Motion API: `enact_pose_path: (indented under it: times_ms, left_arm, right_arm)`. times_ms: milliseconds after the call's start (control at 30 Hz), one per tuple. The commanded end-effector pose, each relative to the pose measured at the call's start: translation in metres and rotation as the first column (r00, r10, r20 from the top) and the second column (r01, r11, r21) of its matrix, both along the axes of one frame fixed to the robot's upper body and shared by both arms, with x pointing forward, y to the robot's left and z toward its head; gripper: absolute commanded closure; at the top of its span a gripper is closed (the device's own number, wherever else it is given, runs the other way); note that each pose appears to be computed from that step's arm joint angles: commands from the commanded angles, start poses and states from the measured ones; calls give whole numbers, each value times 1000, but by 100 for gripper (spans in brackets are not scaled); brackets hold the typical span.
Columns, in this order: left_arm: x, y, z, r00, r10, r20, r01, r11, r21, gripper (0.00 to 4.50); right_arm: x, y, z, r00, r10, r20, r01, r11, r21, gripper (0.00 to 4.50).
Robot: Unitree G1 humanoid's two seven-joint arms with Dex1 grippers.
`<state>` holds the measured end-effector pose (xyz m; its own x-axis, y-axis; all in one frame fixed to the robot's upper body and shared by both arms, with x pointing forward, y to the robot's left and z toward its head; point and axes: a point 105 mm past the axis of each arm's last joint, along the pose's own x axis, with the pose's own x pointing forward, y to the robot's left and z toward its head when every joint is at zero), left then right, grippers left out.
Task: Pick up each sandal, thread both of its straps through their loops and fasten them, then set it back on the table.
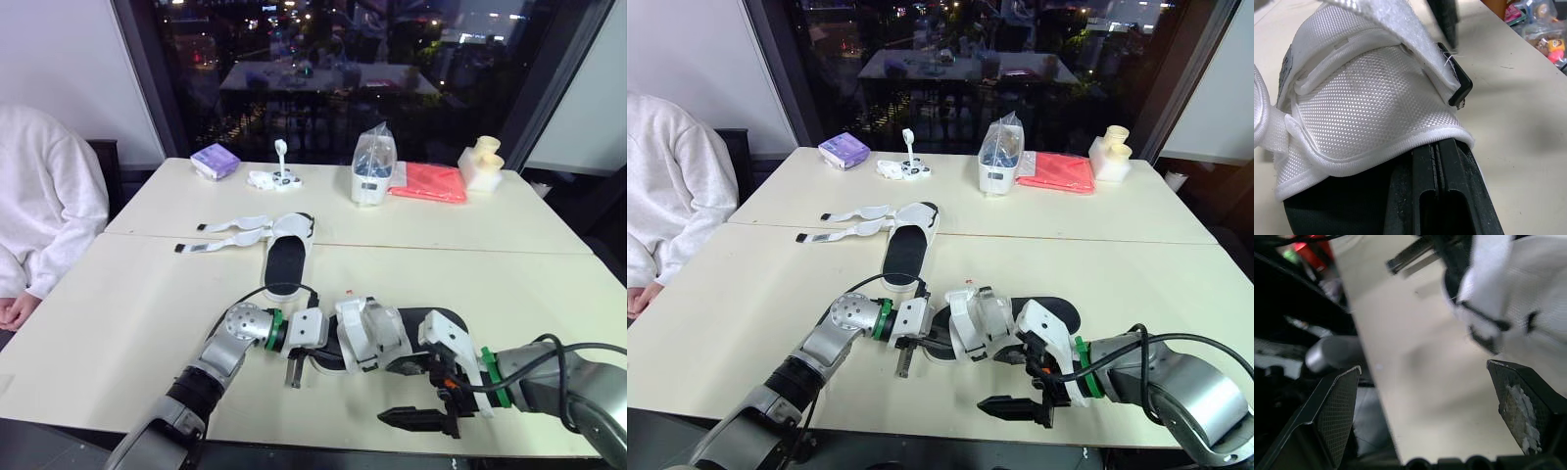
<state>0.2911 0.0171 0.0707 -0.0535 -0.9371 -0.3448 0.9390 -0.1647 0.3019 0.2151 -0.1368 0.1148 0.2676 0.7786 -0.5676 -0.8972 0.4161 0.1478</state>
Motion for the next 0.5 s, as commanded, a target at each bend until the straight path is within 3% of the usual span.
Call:
enact_pose_path:
  times_ms: [33,500]
  left_arm:
    - [-16,2,-39,994,-30,-103,44,990,132,450]
    - [-17,1,-38,994,-36,-104,49,990,131,450]
  right_arm:
    - [8,1,6,999,-13,51,12,1000,9,3]
    - [9,19,-2,1000,31,-2,-30,997,64,3]
